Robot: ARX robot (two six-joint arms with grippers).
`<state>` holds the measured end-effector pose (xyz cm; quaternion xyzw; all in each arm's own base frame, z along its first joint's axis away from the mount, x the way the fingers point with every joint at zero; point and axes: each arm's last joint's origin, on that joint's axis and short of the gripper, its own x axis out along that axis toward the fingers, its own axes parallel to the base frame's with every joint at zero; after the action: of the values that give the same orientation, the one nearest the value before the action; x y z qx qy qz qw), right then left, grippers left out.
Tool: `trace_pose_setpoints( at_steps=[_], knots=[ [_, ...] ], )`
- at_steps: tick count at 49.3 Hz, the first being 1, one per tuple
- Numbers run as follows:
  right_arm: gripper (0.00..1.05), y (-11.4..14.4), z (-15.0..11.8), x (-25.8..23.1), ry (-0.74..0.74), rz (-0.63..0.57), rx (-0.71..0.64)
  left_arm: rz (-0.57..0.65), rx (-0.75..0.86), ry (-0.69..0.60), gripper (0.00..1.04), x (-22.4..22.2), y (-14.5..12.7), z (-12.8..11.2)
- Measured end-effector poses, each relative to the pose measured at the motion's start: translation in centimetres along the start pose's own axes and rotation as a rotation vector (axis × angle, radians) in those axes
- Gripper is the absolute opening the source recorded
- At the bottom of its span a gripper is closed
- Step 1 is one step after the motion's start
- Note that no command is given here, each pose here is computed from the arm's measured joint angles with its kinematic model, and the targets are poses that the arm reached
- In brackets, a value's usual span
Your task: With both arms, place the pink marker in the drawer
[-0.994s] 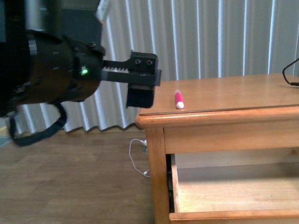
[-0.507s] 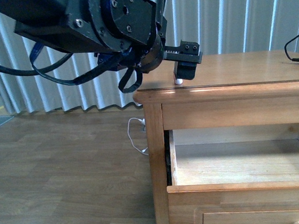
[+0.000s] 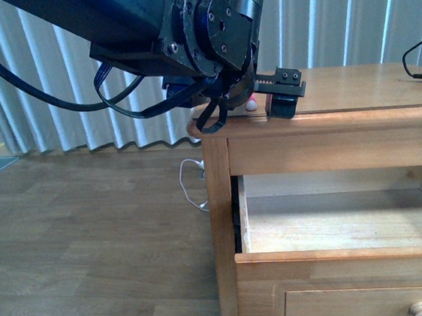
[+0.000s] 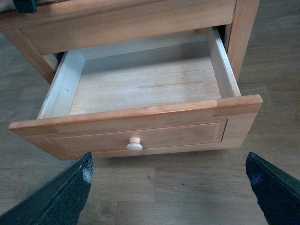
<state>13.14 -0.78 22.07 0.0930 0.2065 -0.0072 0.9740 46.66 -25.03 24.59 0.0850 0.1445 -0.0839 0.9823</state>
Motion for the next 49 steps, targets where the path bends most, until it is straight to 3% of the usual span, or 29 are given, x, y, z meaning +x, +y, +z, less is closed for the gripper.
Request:
trace_pose_setpoints(
  at_steps=[7, 16, 32, 39, 49],
  knots=[
    [0.96, 0.0, 0.0, 0.0, 0.000, 0.000, 0.000, -0.005, 0.004, 0.010, 0.97, 0.1, 0.0, 0.0],
    [0.96, 0.0, 0.0, 0.0, 0.000, 0.000, 0.000, -0.001, 0.014, 0.027, 0.63, 0.2, -0.1, -0.1],
    [0.96, 0.0, 0.0, 0.0, 0.000, 0.000, 0.000, -0.003, 0.029, 0.026, 0.16, 0.2, 0.2, -0.2],
    [0.96, 0.0, 0.0, 0.0, 0.000, 0.000, 0.000, -0.057, 0.037, -0.005, 0.15, -0.4, 0.6, -0.4],
    [0.96, 0.0, 0.0, 0.0, 0.000, 0.000, 0.000, -0.266, 0.071, -0.073, 0.15, -3.4, 1.5, -0.4]
  ],
)
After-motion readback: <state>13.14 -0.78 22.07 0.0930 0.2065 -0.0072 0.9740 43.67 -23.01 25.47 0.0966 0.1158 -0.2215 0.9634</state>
